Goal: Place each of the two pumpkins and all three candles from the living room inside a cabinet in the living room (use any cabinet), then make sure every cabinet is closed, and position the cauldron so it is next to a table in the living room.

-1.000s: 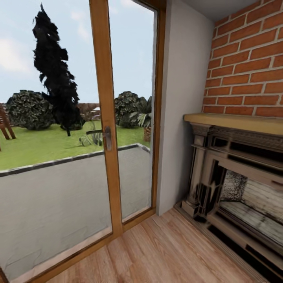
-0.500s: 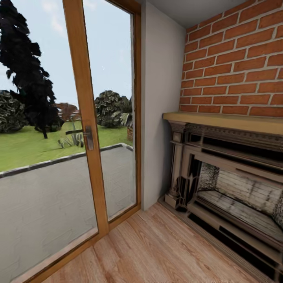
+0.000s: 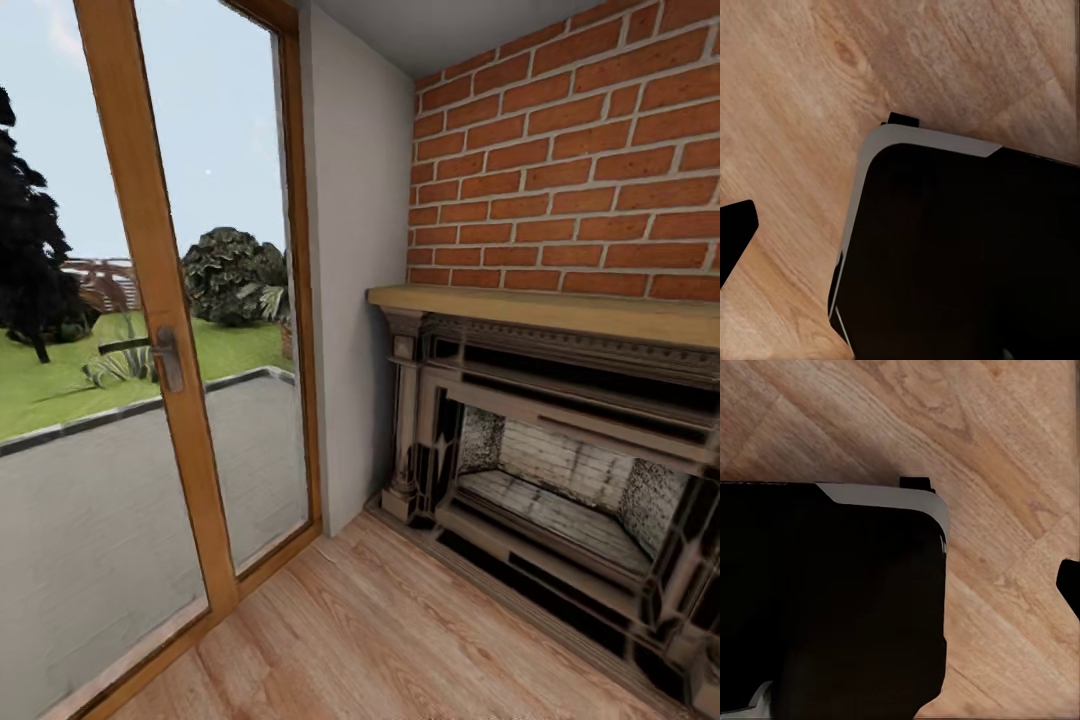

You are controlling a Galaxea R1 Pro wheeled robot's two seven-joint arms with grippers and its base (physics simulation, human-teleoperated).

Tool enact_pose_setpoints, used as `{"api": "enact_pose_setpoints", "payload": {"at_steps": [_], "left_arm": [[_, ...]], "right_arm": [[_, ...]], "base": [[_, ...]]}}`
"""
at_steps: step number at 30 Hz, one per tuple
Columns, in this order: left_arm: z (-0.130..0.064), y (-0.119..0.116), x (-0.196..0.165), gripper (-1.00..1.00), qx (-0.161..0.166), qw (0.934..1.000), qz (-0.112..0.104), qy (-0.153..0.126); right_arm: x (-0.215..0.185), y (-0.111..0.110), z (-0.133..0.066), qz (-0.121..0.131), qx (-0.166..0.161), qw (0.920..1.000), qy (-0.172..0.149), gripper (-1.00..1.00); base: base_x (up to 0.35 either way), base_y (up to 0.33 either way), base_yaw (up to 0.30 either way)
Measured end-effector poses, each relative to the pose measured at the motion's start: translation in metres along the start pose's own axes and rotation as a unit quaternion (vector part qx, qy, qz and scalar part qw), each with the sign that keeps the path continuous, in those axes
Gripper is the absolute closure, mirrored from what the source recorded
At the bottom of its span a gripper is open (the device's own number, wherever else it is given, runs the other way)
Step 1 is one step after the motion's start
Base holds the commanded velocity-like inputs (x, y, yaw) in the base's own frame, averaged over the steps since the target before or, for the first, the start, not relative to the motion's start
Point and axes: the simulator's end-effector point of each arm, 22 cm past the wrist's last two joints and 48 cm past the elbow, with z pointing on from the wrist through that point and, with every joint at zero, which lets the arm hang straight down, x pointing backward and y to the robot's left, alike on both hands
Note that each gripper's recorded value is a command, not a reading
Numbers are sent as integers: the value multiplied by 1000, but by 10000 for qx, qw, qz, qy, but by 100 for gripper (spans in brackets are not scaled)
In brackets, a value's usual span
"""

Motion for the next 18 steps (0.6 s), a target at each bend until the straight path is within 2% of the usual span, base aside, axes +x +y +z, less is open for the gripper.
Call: {"api": "enact_pose_setpoints", "payload": {"at_steps": [18], "left_arm": [[-19,3,7,-100,-17,10000,-2,66]], "right_arm": [[4,2,-19,-6,2,10000,23,-100]], "base": [[0,0,-296]]}}
